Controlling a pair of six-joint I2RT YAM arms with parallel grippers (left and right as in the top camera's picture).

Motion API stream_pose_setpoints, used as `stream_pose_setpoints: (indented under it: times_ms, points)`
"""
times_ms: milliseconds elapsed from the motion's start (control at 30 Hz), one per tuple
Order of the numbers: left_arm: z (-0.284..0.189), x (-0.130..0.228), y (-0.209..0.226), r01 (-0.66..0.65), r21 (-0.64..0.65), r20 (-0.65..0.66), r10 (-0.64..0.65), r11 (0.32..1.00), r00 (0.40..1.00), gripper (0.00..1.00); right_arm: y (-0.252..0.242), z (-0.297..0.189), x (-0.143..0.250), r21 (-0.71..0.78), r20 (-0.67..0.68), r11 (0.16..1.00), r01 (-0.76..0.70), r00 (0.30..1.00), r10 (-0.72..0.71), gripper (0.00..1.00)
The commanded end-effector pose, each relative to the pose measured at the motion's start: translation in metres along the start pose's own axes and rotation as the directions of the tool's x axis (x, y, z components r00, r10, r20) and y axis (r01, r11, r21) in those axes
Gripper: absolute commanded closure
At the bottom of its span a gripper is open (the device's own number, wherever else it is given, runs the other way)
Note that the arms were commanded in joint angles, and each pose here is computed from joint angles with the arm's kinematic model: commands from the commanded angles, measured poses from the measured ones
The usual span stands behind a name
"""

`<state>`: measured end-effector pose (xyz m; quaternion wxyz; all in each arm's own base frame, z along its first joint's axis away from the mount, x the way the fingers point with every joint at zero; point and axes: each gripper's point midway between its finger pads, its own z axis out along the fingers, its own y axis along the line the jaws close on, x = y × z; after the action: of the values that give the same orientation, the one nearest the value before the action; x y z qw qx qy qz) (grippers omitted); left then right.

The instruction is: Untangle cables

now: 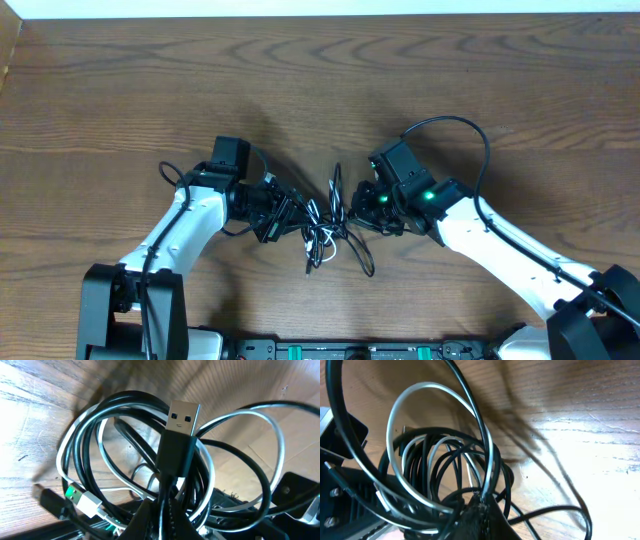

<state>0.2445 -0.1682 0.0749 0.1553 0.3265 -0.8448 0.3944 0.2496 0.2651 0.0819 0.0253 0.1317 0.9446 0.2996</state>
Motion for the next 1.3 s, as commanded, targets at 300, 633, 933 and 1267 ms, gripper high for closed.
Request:
stream_pose_setpoints:
  times_ms: [300, 633, 933, 1267]
  points:
    - [-0.001, 0.005, -0.003, 0.001, 0.016, -0.025, 0.0, 1.0, 1.0, 0.92, 0.029, 0.024, 0.021, -0.061, -0.064, 0.99, -0.128, 0.99, 0.124, 0.99]
    - [0.0, 0.001, -0.001, -0.001, 0.001, -0.002, 0.001, 1.0, 1.0, 0.93, 0.039, 0.033, 0.024, -0.054, 0.044, 0.986, -0.161, 0.986, 0.163, 0.99]
    - [0.001, 0.0, -0.001, -0.024, -0.007, 0.012, 0.024, 1.0, 1.0, 0.92, 0.022, 0.03, 0.008, 0.017, 0.132, 0.994, -0.107, 0.986, 0.103, 0.99]
    - [0.0, -0.019, 0.002, -0.094, -0.046, 0.108, 0.098, 0.994, 0.989, 0.62, 0.011, 0.029, 0.014, 0.049, 0.076, 0.995, -0.084, 0.994, 0.08, 0.99]
